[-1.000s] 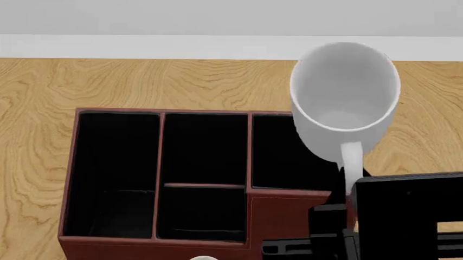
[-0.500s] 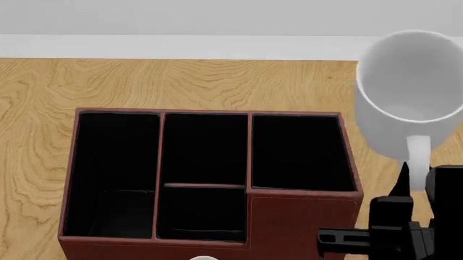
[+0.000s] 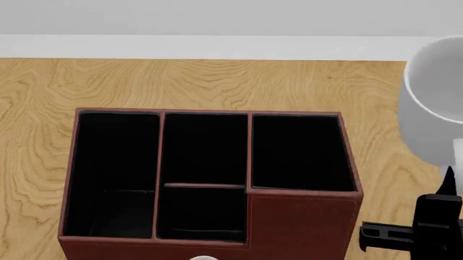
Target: Pick up the white mug and place it to the right of the caddy.
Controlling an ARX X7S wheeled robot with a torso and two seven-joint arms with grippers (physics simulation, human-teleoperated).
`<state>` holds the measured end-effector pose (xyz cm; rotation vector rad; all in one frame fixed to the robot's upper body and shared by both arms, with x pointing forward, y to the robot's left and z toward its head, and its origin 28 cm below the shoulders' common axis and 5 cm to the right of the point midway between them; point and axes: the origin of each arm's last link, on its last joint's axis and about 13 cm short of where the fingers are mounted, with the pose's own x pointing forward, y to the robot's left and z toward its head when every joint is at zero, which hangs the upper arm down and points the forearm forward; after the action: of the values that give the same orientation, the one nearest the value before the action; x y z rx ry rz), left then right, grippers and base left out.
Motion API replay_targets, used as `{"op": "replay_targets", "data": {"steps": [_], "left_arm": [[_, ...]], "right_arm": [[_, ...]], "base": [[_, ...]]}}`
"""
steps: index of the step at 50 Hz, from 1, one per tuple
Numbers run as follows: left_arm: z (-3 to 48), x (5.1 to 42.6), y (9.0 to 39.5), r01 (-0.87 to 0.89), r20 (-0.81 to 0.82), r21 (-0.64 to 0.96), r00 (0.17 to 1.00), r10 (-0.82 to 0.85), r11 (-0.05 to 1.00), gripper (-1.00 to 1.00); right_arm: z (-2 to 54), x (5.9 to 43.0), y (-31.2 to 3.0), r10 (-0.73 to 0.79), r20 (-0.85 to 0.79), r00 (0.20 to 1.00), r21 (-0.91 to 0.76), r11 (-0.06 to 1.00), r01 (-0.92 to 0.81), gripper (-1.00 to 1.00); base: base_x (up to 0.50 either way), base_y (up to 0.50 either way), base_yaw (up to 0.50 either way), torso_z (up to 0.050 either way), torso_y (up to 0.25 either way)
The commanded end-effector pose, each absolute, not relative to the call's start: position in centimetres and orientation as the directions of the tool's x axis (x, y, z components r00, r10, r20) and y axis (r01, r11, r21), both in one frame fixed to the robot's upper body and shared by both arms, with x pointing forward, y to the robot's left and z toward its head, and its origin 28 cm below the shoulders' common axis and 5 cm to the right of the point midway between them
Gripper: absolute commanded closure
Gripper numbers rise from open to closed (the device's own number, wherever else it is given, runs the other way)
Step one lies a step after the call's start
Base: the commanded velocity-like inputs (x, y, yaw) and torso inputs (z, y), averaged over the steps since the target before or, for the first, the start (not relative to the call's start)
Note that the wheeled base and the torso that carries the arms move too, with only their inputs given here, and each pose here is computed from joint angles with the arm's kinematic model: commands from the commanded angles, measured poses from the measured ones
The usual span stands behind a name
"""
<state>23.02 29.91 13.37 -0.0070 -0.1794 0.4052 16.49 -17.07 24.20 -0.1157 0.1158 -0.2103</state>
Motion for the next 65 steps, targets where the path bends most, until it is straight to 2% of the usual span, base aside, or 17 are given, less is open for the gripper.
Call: {"op": "replay_targets", "data": {"steps": [1,65], "left_arm": [[13.4,23.0,30.0,-0.394,0.172,-0.044,0.902,0.395,0.918,-1.0],[13.2,23.3,29.8,-0.393,0.169,-0.031,0.904,0.392,0.919,-1.0]], "right_arm": [[24.2,16.7,-18.2,-0.257,-0.11,0.96,-0.124,0.962,0.243,1.0],[18.9,20.6,-20.2,-0.294,-0.275,0.915,-0.065,0.956,0.288,1.0]], "base": [[0.0,0.0,0.0,0.0,0.0],[0.0,0.0,0.0,0.0,0.001]]}}
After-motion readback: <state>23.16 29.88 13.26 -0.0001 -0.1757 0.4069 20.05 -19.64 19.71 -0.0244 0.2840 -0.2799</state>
